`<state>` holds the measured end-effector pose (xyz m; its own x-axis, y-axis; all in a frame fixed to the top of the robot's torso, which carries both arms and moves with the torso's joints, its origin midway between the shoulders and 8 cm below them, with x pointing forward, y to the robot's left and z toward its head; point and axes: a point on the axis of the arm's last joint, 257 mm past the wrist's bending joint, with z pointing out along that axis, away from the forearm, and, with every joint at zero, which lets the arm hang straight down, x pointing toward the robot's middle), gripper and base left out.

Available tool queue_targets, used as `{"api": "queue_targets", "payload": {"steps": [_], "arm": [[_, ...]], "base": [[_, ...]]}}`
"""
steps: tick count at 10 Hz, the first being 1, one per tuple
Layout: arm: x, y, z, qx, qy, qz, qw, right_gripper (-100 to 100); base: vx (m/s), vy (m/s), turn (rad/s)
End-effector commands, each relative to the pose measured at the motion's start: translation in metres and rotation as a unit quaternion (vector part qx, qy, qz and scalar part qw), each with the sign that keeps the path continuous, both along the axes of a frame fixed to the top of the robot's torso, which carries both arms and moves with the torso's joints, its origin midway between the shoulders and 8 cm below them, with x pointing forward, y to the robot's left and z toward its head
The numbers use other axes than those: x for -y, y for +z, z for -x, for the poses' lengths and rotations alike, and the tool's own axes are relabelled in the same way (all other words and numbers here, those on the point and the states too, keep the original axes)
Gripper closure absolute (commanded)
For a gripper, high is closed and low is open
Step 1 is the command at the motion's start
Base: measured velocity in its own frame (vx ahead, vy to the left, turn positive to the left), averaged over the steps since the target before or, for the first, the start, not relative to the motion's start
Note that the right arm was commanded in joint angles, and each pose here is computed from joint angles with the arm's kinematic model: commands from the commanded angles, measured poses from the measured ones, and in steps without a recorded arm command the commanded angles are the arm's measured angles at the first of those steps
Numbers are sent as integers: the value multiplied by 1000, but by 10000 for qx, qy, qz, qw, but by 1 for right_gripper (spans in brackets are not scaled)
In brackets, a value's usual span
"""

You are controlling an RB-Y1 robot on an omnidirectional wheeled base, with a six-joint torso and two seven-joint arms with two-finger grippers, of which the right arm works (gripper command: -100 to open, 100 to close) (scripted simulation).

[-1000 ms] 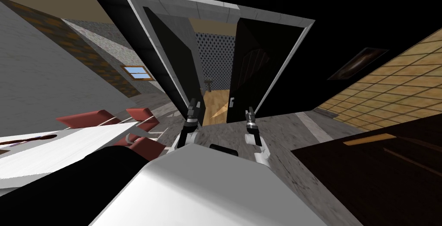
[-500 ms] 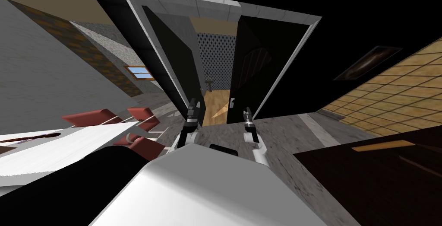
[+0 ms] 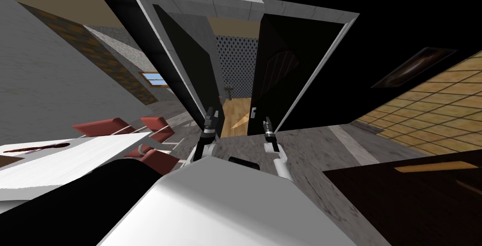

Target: Push the door open

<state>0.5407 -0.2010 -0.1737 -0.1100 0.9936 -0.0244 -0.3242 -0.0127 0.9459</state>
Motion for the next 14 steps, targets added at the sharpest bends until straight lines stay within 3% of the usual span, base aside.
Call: {"api": "queue_targets", "payload": {"steps": [1, 2, 7, 8, 14], "arm": [[-2, -10, -4, -104, 27, -1, 9999, -100], [-8, -11, -11, -138, 95, -10, 9999, -100], [-19, -48, -29, -587, 234, 8, 9980, -100], [-24, -48, -34, -607, 288, 6, 9977, -100], [-32, -79, -46, -1001, 380, 46, 9942, -100]], "base": [[44, -16, 30], [51, -29, 49], [56, -28, 39], [74, -21, 64], [44, -24, 29]]}}
